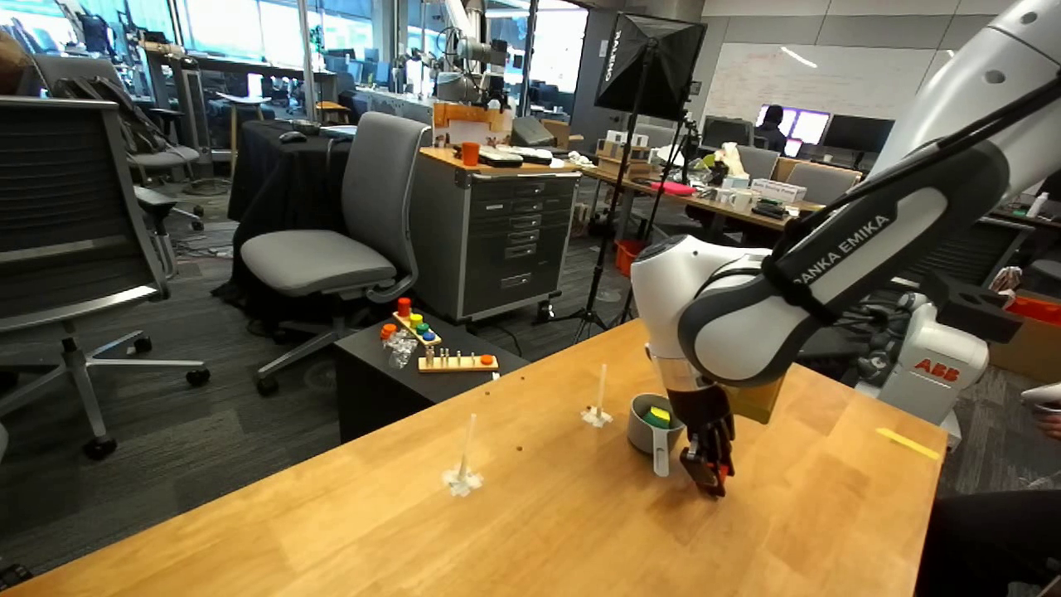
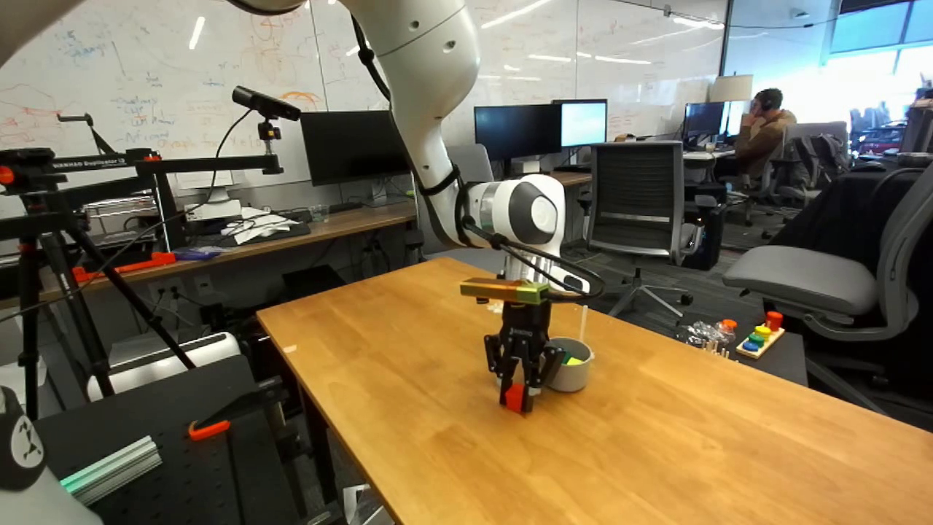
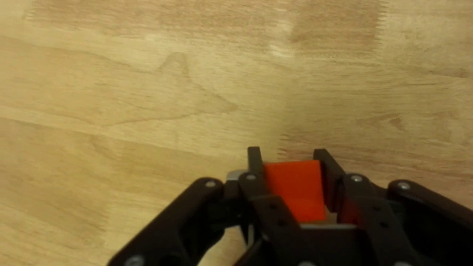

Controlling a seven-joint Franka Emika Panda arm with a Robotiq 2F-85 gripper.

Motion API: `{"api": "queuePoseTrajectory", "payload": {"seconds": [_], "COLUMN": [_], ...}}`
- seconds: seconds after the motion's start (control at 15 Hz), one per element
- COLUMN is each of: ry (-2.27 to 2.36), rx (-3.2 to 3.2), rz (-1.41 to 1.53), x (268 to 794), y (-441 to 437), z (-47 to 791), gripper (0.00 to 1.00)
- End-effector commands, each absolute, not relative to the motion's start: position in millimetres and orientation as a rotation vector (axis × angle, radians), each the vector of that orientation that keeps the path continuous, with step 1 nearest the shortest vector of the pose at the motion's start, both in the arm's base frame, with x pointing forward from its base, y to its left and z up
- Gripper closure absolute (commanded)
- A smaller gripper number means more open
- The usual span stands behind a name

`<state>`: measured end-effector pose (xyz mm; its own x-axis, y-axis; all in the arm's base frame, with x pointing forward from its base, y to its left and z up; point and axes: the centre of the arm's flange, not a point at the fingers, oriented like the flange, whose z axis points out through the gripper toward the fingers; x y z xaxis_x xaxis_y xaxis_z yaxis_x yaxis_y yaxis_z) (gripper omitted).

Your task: Put the blocks inside the grey measuring cup

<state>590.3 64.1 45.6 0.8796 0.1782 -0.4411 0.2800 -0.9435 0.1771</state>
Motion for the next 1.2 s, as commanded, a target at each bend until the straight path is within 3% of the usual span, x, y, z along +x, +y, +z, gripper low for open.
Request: {"api": "queuePoseTrajectory", "payload": {"seconds": [0.0, 1.13], "ry": [0.306, 0.37], "rx": [2.83, 2.866], "rz": [-0.602, -0.326], "x": [596.7, 654.0], "y": [60.8, 107.7], "z": [53.3, 138.6], "gripper": [0.86, 0.86]}}
